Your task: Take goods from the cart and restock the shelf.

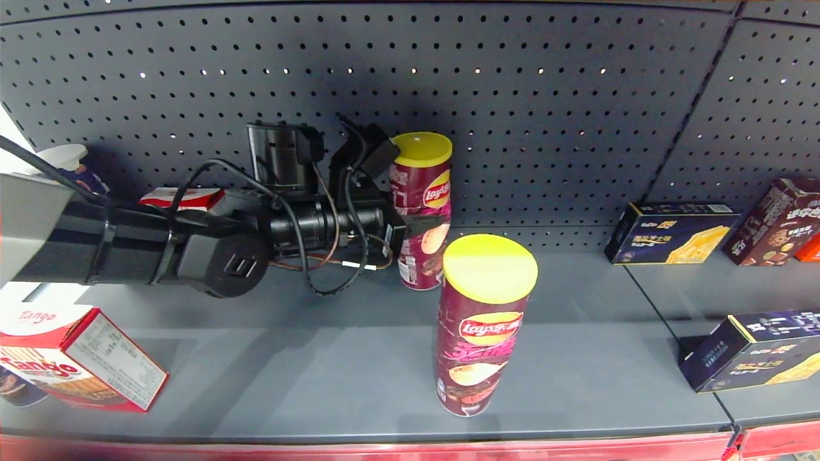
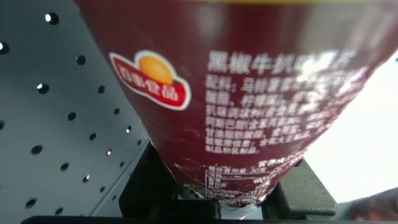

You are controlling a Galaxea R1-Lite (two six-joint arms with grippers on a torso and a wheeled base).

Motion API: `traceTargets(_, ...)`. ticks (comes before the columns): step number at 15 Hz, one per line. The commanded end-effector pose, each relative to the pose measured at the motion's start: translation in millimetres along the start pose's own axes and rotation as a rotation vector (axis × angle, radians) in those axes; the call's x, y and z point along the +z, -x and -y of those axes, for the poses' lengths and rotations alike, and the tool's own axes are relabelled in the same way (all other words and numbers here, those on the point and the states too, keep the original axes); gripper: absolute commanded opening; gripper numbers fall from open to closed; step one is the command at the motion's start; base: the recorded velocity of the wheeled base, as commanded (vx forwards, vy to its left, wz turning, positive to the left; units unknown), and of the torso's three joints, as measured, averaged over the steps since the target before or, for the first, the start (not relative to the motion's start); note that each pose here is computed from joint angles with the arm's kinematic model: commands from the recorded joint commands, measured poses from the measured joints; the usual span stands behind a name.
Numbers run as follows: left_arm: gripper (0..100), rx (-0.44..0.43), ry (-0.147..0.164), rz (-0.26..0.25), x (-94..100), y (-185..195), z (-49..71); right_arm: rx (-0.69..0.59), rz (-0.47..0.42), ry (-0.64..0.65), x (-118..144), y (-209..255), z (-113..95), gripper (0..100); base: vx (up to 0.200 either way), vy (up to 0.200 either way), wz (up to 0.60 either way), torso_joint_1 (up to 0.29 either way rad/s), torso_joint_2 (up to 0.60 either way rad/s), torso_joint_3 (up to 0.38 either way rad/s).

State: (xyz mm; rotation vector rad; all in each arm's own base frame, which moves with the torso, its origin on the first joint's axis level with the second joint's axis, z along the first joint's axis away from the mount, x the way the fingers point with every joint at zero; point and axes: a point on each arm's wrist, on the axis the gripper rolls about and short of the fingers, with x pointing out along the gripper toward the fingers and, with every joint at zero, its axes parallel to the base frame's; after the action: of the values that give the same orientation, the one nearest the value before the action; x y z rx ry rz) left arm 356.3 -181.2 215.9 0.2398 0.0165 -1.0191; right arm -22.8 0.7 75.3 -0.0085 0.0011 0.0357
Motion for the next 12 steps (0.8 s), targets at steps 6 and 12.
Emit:
traceTargets(6,0,-0.027,0.015,-0.018,-16.5,-21.2,2.4,0.001,-0.002,0.001,0.0,-0.1,0.0,100,0.000,0.000,0.00,0.000,0.00,0.000)
traceTargets(12,100,-0.040,0.003,-0.024,-24.2,-26.2,7.6,0.001,-0.002,0.001,0.0,-0.1,0.0,100,0.000,0.000,0.00,0.000,0.00,0.000)
